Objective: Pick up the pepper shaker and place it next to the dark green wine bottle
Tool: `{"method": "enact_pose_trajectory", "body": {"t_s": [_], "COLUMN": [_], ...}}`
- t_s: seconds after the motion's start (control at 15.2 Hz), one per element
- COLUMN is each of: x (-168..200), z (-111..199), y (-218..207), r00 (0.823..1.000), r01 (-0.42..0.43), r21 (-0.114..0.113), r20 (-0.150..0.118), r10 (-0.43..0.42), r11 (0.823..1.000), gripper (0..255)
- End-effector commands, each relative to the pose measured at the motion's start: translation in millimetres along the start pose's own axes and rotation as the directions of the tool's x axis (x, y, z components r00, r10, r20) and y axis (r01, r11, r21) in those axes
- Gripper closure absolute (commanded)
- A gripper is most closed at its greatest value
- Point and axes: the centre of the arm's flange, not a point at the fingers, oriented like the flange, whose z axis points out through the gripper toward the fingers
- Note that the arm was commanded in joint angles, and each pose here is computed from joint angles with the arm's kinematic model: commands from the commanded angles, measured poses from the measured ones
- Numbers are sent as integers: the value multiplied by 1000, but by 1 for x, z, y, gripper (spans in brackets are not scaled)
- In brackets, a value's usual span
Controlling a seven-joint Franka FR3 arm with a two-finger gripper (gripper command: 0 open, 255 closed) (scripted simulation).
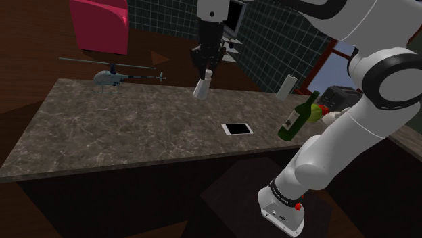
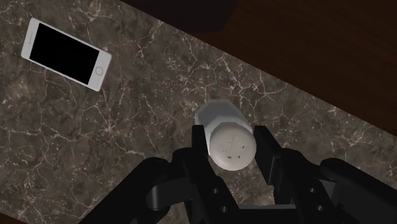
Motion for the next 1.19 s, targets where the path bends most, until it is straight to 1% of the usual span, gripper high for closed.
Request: {"method": "enact_pose_trajectory", "body": {"t_s": [0.0,1.12], "x": [-2,-15], "z": [-11,-99], "y": [1,8], "r00": [1000,1000], "r01": [0,0], "r21": [0,0], "r20": [0,0], "r10": [0,0], "r11": [1000,1000], "gripper": [255,255]}}
